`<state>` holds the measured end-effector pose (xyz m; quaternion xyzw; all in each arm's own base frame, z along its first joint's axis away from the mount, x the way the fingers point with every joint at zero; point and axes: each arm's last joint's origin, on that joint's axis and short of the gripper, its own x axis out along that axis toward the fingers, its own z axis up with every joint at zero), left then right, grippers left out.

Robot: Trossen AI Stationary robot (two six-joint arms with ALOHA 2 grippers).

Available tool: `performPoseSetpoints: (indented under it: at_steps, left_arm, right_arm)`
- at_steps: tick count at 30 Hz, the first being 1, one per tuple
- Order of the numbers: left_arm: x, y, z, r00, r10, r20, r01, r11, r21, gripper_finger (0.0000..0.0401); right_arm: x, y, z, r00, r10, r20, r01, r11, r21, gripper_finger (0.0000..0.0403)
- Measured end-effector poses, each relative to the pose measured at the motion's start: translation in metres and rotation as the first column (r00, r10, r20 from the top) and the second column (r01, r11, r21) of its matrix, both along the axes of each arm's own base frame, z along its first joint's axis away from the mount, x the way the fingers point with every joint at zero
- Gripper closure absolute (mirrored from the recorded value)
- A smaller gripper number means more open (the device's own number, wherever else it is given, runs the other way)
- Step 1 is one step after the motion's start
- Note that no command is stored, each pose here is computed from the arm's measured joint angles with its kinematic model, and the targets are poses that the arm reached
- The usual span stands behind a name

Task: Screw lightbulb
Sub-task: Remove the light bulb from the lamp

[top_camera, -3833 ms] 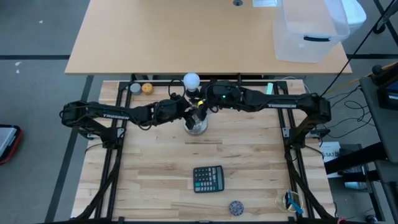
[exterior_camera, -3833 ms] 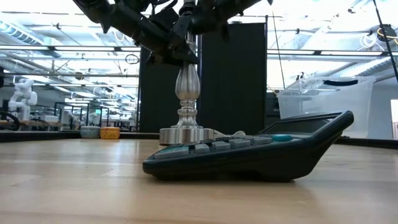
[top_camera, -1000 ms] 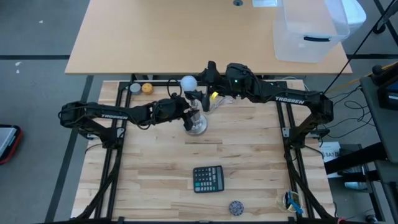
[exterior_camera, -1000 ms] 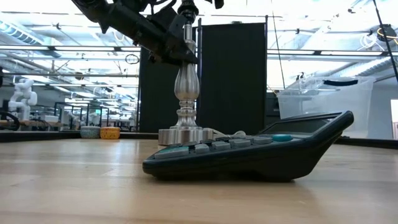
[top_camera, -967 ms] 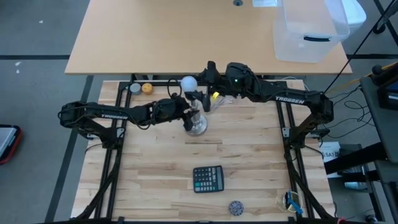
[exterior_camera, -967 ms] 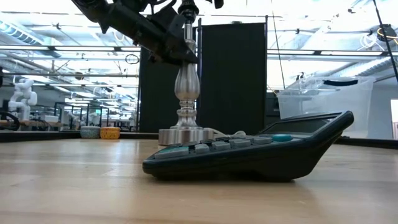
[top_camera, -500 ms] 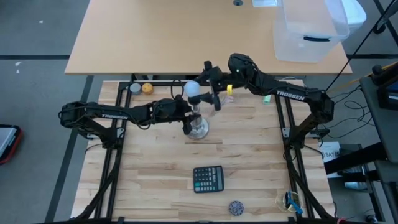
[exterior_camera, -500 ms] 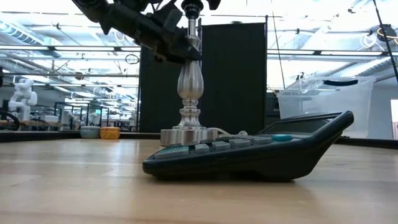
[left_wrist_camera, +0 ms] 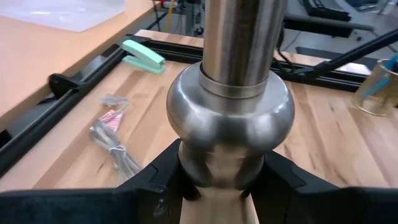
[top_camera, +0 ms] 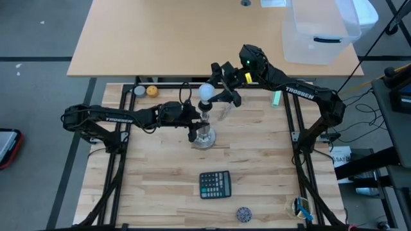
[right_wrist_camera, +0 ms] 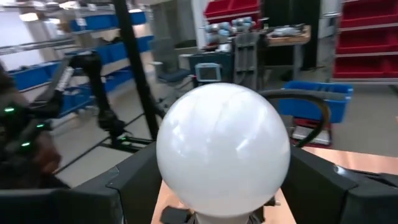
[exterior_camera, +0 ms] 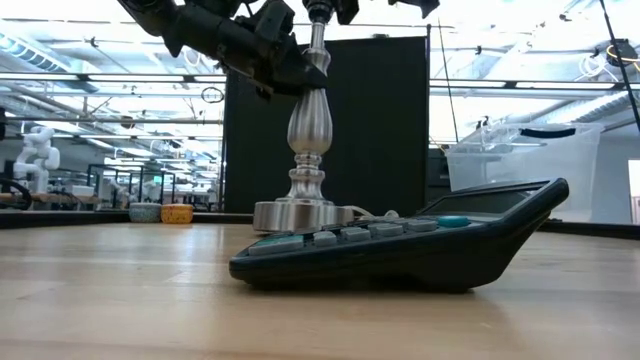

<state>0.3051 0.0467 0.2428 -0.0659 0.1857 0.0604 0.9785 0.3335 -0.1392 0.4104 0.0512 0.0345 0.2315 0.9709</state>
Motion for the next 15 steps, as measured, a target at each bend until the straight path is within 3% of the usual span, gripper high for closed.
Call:
performPoseSetpoints:
  at_steps: [15]
  left_arm:
    - [0.0008, 0.0002, 0.0042, 0.972, -0.219, 0.084, 0.226, 0.971, -0.082, 0.0265]
  right_arm:
    - [-0.0041, 0.0015, 0.0003, 0.984, 0.174, 0.028, -0.173, 0.984, -0.029, 0.0126]
